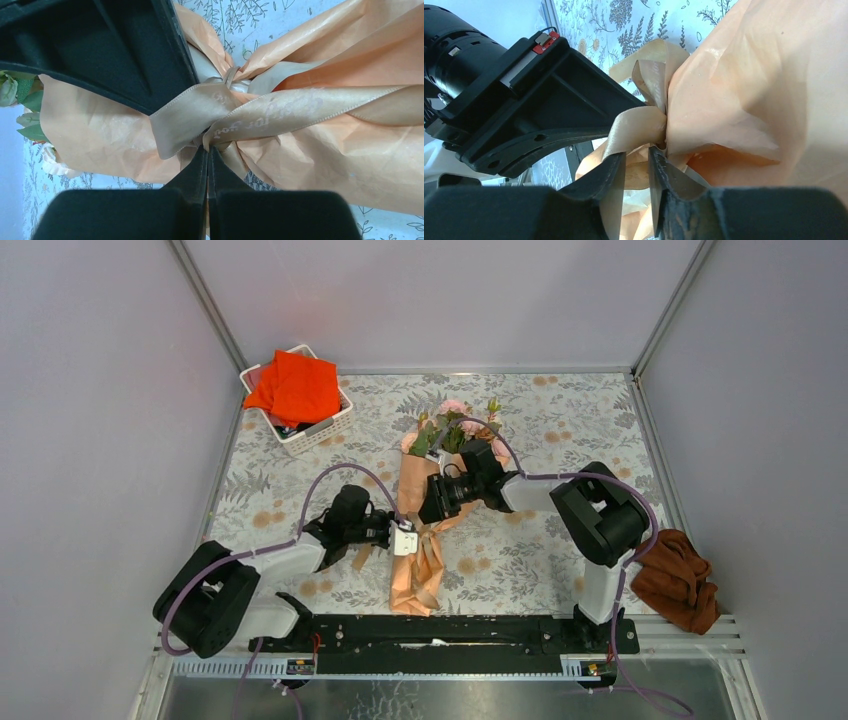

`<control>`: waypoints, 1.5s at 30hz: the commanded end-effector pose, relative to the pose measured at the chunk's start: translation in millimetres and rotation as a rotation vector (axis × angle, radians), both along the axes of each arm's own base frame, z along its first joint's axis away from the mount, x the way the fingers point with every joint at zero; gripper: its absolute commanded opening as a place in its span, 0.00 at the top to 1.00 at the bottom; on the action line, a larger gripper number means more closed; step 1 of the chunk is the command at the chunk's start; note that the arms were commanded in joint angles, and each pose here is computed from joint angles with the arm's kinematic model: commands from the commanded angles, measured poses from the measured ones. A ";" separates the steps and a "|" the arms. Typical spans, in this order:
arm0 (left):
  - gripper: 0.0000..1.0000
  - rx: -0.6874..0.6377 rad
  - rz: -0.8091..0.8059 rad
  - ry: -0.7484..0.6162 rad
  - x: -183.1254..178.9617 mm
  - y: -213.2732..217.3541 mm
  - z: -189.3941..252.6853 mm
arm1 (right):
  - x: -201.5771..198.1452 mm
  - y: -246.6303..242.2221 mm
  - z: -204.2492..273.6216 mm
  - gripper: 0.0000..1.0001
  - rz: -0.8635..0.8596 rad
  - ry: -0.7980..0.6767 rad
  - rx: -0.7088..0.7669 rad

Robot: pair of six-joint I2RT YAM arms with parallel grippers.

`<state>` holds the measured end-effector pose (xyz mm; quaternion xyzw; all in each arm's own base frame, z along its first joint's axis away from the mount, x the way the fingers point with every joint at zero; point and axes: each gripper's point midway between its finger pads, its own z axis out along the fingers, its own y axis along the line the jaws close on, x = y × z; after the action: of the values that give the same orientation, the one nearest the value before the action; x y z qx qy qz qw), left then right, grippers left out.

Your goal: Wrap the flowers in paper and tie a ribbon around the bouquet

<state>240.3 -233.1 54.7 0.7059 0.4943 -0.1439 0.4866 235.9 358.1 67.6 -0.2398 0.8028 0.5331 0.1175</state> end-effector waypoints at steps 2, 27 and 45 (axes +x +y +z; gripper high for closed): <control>1.00 -0.027 -0.007 -0.083 12.9 -7.1 14.7 | 3.1 11.3 16.6 0.65 0.052 -0.039 0.053; 1.00 -0.085 -0.015 -0.101 17.7 -16.5 28.1 | -7.1 18.4 5.2 0.57 0.087 -0.033 -0.004; 0.52 0.011 -0.045 -0.053 7.4 3.2 30.7 | 4.0 1.9 11.3 1.00 -0.008 -0.108 -0.044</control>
<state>245.7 -235.2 68.6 0.7088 0.4820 -0.1381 0.4962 230.6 363.7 58.2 -0.2567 0.8156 0.5059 0.1137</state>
